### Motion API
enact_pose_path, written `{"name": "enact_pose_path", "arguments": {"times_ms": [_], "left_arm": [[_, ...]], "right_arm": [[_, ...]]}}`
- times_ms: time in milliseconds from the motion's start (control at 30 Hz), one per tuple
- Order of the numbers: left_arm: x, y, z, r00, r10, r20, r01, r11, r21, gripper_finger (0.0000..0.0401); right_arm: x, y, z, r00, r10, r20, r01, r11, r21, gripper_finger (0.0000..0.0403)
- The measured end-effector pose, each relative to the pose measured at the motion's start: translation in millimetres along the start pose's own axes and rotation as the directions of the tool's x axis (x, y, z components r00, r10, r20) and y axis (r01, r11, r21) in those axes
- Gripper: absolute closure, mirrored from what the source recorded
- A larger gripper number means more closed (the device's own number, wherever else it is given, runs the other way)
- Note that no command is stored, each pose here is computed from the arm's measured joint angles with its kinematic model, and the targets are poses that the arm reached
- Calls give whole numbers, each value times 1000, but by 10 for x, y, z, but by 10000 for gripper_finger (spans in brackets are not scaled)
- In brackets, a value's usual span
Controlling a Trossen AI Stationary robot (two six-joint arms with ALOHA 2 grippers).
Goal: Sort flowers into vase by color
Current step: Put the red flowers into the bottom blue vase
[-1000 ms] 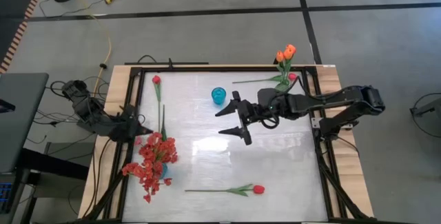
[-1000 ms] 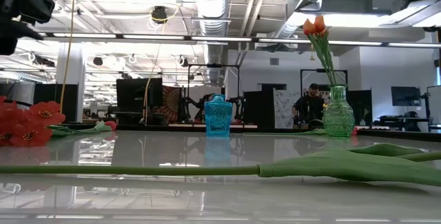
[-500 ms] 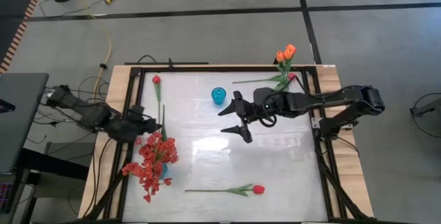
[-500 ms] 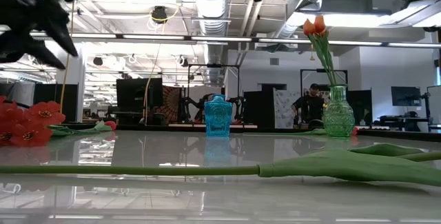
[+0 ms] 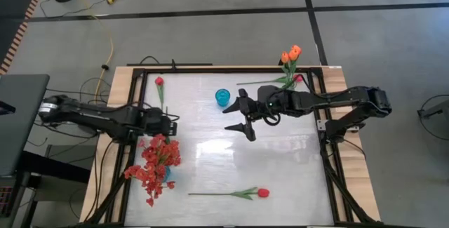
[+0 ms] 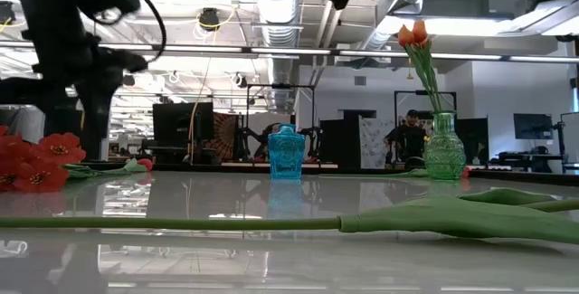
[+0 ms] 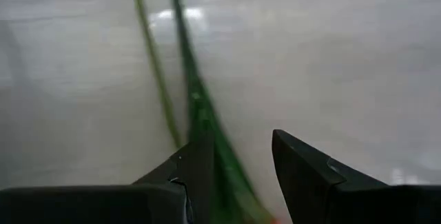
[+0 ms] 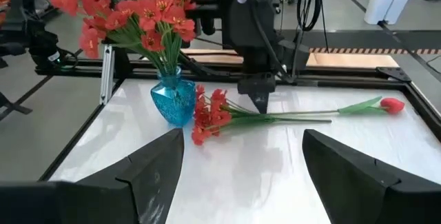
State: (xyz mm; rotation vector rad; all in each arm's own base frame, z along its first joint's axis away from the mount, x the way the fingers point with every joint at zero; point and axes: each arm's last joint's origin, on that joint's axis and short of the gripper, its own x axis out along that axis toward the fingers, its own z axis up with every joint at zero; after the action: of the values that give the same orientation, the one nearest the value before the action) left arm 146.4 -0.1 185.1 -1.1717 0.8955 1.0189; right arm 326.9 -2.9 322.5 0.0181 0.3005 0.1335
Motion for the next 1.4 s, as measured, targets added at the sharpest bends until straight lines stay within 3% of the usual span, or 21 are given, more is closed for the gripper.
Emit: {"name": "enact_pose_path", "arguments": {"times_ms": [133, 567, 1133, 1267, 1400], "left_arm": [[112, -24, 23, 997, 72, -27, -71, 997, 22, 266], [314, -74, 34, 984, 174, -29, -172, 983, 67, 266], [560, -203, -2, 980, 190, -64, -181, 975, 126, 268], [530, -192, 4, 982, 179, -54, -170, 976, 139, 295], [489, -176, 13, 986, 163, -39, -156, 978, 137, 353]], "right_arm": [[-2, -4, -41, 999, 0, -42, 1, 1000, 5, 81], [-32, -149, -90, 996, 11, -87, -8, 999, 35, 81], [-32, -148, -91, 996, 13, -88, -12, 1000, 9, 81], [-32, -148, -91, 996, 13, -88, -12, 1000, 9, 81], [-32, -148, -91, 996, 13, -88, -12, 1000, 9, 81]]}}
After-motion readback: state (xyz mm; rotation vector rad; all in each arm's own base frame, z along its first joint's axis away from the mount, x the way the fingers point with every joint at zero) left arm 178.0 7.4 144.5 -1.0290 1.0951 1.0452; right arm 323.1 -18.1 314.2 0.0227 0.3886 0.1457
